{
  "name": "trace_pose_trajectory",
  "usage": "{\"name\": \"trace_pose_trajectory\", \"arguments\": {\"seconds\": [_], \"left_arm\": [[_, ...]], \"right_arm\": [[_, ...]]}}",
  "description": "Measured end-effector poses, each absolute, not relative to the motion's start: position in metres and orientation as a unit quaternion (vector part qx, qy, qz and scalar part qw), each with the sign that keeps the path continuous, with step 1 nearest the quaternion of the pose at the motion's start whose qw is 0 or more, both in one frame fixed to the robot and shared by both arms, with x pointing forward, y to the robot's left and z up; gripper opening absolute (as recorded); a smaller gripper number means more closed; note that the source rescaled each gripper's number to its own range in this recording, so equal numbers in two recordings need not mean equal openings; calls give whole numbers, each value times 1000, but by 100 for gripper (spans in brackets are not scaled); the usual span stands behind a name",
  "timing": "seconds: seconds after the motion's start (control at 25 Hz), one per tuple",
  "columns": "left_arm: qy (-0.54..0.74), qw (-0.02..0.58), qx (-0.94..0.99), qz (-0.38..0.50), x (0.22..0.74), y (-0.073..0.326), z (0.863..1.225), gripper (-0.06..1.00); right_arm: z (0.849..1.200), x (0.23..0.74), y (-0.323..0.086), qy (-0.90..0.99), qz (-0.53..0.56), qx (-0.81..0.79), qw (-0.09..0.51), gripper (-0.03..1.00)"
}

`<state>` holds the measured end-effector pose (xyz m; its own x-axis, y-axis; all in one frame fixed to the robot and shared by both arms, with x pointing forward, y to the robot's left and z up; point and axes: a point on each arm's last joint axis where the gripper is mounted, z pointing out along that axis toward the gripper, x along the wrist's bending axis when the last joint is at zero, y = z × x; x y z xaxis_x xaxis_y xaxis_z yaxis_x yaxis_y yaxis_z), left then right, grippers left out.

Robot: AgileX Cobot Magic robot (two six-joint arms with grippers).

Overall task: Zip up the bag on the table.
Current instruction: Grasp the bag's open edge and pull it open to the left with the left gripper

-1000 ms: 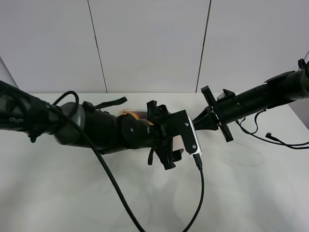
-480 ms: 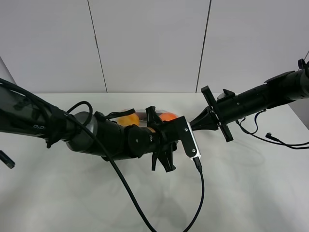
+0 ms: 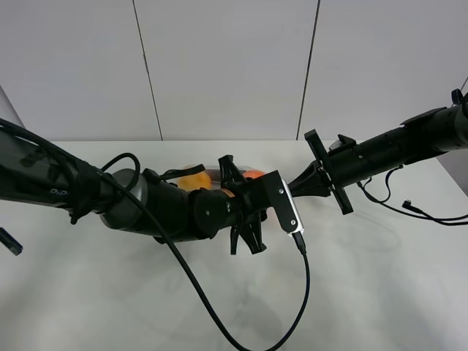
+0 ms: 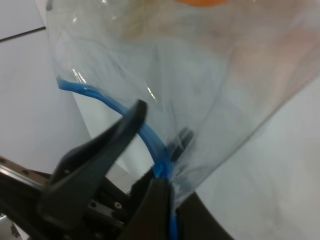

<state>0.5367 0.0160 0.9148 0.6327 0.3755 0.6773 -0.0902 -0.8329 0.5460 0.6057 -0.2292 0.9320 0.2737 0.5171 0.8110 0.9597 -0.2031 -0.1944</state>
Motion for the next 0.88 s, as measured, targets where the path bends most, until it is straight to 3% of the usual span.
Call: {"name": "trace_pose_trajectory", "arguments": {"seconds": [0.88], "left_arm": [[57,291,849,438,525,2,921,31]], "right_arm": [[932,606,-229,-518,-307,-712,360,0]]}}
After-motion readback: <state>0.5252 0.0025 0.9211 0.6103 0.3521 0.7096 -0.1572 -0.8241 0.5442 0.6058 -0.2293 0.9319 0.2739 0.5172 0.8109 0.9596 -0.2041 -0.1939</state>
